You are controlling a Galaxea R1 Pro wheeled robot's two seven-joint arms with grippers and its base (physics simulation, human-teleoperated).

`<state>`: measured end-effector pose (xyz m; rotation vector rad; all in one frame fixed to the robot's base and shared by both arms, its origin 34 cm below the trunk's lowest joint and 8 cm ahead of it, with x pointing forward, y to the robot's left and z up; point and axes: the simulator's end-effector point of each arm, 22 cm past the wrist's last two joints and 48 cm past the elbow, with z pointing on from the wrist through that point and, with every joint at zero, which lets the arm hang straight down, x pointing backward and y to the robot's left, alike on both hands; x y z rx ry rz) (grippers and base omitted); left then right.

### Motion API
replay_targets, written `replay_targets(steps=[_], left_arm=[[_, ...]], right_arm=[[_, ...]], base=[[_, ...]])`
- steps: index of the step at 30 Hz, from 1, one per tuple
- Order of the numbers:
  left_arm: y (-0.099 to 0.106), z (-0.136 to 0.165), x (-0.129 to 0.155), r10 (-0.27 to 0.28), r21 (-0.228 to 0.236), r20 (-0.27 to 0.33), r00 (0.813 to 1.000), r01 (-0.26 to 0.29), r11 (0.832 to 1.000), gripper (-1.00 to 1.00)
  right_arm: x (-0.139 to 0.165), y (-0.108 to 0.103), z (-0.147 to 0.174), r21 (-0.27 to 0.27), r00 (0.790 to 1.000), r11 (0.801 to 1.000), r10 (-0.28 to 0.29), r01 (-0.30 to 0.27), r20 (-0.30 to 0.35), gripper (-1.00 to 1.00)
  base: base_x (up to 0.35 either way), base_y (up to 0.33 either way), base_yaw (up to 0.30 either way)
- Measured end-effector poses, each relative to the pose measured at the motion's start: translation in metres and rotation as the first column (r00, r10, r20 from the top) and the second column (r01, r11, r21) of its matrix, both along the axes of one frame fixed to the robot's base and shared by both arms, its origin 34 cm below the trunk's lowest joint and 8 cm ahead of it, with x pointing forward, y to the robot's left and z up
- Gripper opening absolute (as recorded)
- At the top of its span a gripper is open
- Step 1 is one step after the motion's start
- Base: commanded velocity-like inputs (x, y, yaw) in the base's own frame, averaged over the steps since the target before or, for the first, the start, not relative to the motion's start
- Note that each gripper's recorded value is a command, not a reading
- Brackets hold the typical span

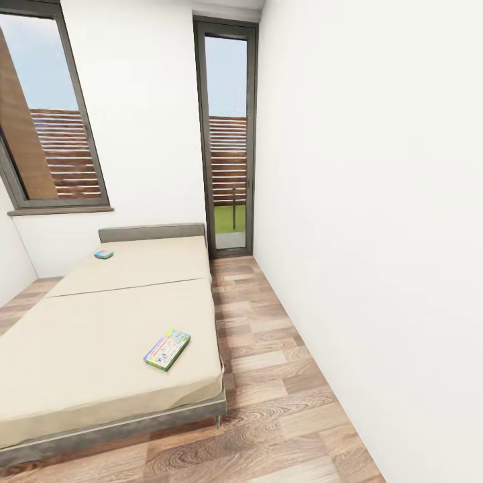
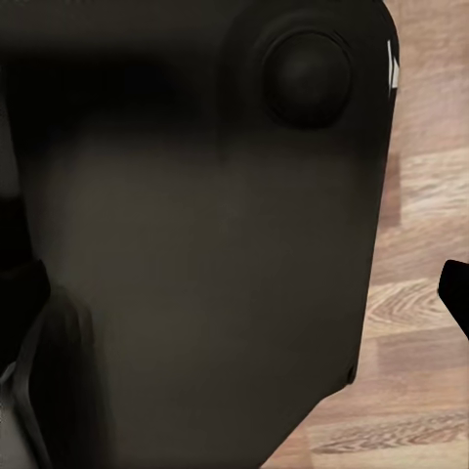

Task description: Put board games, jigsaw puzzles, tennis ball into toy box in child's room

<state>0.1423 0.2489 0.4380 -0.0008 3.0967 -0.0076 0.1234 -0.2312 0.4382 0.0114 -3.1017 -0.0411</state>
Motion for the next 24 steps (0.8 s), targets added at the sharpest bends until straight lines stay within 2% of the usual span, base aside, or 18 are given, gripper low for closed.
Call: replay_targets(steps=[7,24], left_arm=[[0.000,0.000,0.000,0.000,0.001,0.001,1.000,0.000,1.000,1.00],[0.000,0.000,0.000,0.000,0.000,0.000,1.000,0.000,1.000,1.00]], right_arm=[[0.000,0.003,0.000,0.005,1.000,1.000,-0.002,0.002,-0.002,1.00],[-0.002,0.024,0.001,0.030,1.000,1.000,-0.010,0.010,-0.012,1.00]], base=[[0.000,0.000,0.112],[0.000,0.000,0.274]])
